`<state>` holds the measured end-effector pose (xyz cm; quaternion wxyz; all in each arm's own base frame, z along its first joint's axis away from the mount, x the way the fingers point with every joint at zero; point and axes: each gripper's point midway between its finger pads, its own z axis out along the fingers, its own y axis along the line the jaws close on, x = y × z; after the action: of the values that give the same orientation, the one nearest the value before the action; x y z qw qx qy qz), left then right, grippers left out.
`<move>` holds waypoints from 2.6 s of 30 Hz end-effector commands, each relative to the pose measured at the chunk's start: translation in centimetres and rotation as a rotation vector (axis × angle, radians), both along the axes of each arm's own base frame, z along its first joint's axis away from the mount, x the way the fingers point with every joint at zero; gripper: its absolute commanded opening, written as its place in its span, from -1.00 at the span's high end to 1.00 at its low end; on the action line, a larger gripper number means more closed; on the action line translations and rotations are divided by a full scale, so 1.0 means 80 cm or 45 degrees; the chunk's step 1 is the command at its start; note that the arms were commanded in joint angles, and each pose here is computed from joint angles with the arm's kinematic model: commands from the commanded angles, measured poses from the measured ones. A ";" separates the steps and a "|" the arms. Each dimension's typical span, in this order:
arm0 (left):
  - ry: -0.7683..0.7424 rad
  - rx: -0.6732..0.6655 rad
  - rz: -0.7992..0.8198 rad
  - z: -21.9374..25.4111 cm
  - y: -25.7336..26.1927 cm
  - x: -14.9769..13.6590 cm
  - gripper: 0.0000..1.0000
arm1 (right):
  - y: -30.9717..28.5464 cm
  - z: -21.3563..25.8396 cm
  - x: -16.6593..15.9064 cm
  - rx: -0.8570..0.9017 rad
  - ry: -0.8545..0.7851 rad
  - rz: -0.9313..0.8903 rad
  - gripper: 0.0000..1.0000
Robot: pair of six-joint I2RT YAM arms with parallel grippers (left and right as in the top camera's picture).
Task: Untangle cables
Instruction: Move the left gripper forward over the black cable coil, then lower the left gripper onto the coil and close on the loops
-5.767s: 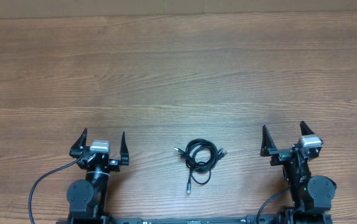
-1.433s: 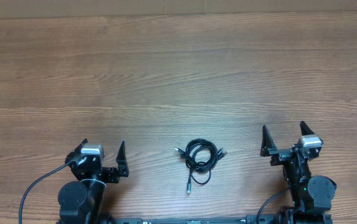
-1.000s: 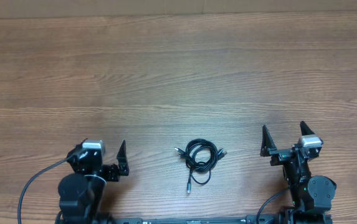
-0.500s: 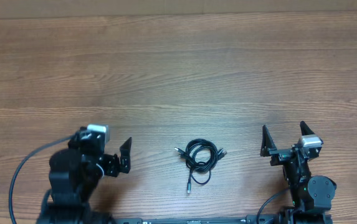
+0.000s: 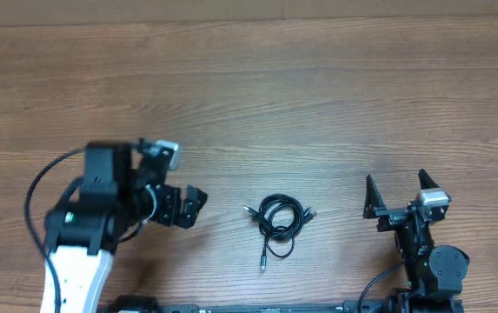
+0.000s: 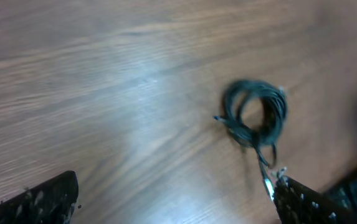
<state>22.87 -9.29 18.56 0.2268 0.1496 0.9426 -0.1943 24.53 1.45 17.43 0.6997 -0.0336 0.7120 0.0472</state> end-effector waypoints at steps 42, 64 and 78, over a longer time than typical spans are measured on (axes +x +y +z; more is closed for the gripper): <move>0.104 0.240 -0.654 -0.095 -0.169 0.049 -1.00 | 0.000 -0.002 0.000 -0.006 -0.005 -0.006 -1.00; 0.193 0.491 -0.843 -0.165 -0.213 0.055 -0.99 | 0.000 -0.002 0.000 -0.006 -0.005 -0.006 -1.00; 0.236 0.481 -0.919 -0.173 -0.220 0.032 -1.00 | 0.000 -0.002 0.000 -0.006 -0.005 -0.006 -1.00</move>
<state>26.03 -26.59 5.39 0.0386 0.4755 0.8739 -0.0930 24.54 1.44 17.42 0.6996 -0.0335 0.7122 0.0471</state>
